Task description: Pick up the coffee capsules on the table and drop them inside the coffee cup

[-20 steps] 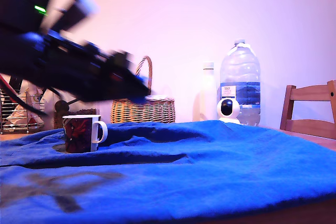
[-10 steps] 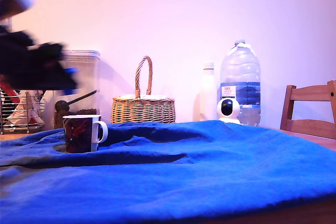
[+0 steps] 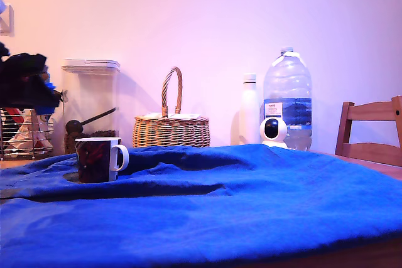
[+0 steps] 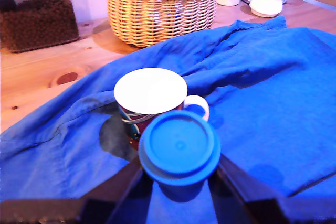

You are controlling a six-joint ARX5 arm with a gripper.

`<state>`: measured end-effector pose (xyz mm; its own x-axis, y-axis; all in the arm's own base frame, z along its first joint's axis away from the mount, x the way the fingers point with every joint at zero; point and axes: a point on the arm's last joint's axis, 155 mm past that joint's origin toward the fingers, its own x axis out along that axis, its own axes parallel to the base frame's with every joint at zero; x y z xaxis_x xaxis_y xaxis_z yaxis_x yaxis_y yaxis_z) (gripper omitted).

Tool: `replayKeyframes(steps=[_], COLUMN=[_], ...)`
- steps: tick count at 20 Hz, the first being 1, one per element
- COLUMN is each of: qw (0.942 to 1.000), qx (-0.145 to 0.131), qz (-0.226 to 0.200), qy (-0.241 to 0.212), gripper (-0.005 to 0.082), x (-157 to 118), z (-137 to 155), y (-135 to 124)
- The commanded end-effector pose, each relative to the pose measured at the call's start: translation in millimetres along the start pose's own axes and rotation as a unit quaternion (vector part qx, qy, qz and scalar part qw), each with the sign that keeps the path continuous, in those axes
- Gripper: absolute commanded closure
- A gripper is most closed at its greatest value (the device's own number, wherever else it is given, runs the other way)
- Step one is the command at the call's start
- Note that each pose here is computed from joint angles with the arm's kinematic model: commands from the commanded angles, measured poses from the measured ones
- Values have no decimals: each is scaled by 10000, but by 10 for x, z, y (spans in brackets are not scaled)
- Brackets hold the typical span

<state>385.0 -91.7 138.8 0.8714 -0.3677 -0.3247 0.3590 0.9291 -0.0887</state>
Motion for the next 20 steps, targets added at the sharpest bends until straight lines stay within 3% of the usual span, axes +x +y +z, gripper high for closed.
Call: replayKeyframes(steps=[1, 12, 20], qw=[10000, 9999, 9997], qx=[24, 30, 50], qz=[-3, -4, -13], qy=[-22, -100, -245], gripper=[518, 518, 518], x=[-18, -18, 106], z=[14, 56, 275], y=[1, 0, 31])
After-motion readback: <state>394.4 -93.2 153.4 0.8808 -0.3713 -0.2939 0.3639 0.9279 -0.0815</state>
